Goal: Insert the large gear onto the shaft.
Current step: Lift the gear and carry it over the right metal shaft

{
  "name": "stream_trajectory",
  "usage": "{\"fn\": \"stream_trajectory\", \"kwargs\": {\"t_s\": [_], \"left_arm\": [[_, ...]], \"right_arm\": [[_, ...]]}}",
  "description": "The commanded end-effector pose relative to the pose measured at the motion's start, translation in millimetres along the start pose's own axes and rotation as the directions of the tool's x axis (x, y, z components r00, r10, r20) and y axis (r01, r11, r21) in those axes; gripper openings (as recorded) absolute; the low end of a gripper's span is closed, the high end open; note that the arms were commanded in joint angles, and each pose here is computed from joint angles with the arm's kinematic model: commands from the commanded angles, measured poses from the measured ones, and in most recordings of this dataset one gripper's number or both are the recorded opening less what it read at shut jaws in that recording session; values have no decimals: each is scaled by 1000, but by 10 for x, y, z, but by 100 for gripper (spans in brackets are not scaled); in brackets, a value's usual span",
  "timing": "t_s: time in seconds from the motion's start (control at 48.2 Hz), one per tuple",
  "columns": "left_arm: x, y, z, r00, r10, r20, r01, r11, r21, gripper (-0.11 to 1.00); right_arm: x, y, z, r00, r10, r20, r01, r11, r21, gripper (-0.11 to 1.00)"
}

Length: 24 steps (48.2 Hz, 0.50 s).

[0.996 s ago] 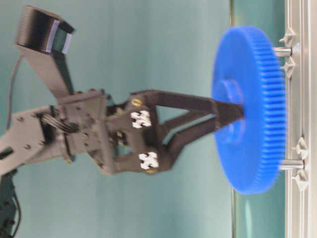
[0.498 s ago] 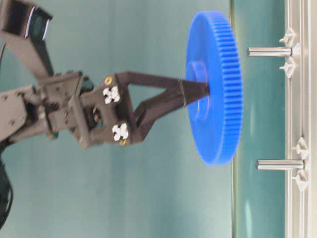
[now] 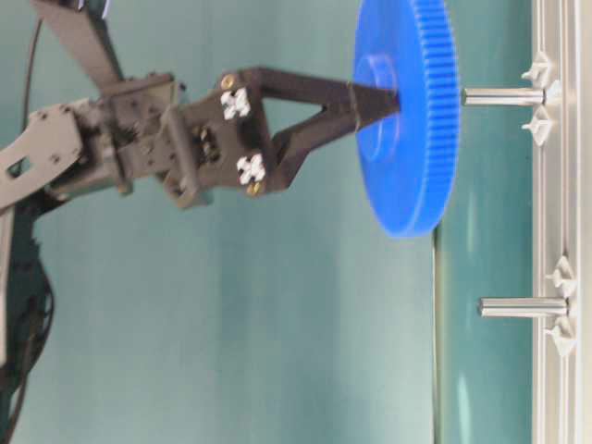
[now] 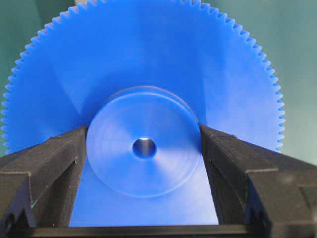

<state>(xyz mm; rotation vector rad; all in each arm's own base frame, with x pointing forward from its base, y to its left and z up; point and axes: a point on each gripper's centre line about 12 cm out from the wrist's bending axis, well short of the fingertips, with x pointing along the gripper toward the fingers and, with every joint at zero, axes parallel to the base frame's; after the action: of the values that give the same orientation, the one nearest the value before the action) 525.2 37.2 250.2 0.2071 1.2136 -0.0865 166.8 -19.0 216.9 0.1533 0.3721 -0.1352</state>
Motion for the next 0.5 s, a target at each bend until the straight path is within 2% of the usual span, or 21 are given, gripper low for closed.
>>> {"fn": "stream_trajectory", "kwargs": {"t_s": [0.0,0.477], "left_arm": [[-184,65,87,999,18,44,-18,1000,-3,76],[94,181,117,1000,18,17,-17,1000,-19,76]], "right_arm": [[3,0,45,1000,-2,11,2,1000,7,9],[-1,1,52,1000,-1,17,1,1000,7,9]]}}
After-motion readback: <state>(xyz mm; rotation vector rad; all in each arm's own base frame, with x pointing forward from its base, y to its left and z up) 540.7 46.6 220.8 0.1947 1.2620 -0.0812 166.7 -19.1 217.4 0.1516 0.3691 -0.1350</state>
